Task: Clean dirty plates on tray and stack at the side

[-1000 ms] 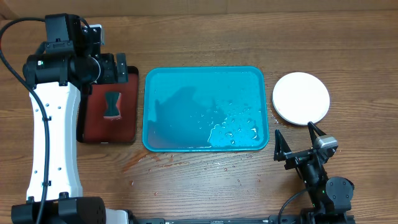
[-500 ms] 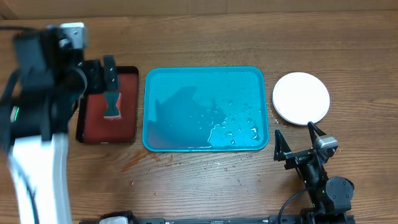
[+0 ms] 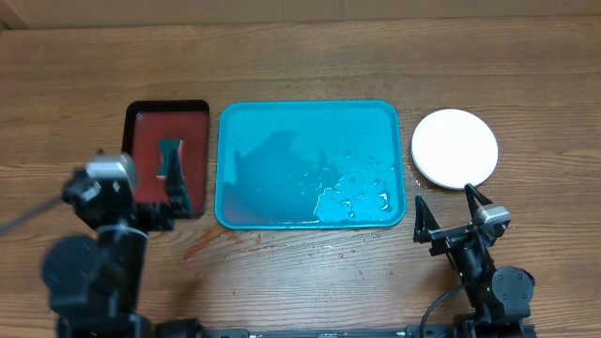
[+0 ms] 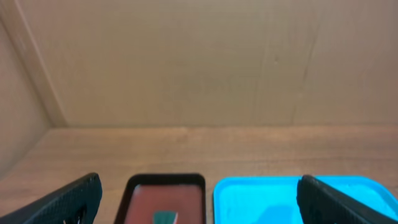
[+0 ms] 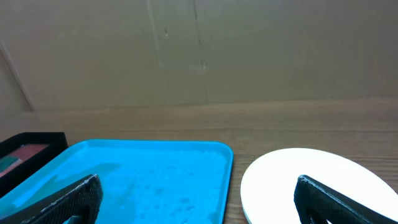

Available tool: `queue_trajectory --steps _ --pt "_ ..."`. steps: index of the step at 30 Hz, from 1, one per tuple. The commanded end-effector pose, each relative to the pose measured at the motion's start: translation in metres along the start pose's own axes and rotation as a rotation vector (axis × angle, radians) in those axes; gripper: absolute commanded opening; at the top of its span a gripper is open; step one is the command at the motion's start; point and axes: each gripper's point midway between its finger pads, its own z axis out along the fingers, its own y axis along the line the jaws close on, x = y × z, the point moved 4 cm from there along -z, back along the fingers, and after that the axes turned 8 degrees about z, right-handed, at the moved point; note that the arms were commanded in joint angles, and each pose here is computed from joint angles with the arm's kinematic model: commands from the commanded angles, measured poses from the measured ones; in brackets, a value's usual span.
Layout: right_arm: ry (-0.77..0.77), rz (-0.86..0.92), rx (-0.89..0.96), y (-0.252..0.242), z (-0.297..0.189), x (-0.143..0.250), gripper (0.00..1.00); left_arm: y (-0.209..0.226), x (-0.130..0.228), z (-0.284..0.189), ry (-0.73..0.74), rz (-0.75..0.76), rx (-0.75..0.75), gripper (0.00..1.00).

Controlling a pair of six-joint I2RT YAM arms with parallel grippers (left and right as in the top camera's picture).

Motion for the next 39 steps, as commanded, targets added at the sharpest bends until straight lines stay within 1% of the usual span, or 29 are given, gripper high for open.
queue_trajectory --steps 1,7,13,19,26,29,31,39 --pt "-0.002 -0.005 -0.015 0.002 0.0 0.002 1.0 -0.011 0.035 0.001 -0.04 0.018 0.037 1.0" --pt "-0.002 -0.005 -0.015 0.002 0.0 0.002 1.0 -0.021 0.084 0.008 -0.154 0.034 0.048 1.0" --pt "-0.002 -0.005 -0.015 0.002 0.0 0.002 1.0 -0.029 0.116 0.009 -0.238 0.046 0.055 1.0" --pt "-0.002 -0.005 -0.015 0.002 0.0 0.002 1.0 -0.032 0.141 0.012 -0.232 0.046 0.056 1.0" --pt "-0.002 -0.005 -0.015 0.002 0.0 0.002 1.0 -0.037 0.174 0.022 -0.149 0.034 0.072 1.0" --pt "-0.002 -0.005 -0.015 0.002 0.0 0.002 1.0 -0.038 0.182 0.023 -0.108 0.03 0.078 1.0" --pt "-0.002 -0.005 -0.015 0.002 0.0 0.002 1.0 -0.038 0.186 0.023 -0.089 0.031 0.079 1.0" --pt "-0.002 -0.005 -0.015 0.002 0.0 0.002 1.0 -0.038 0.185 0.023 -0.092 0.026 0.081 1.0"
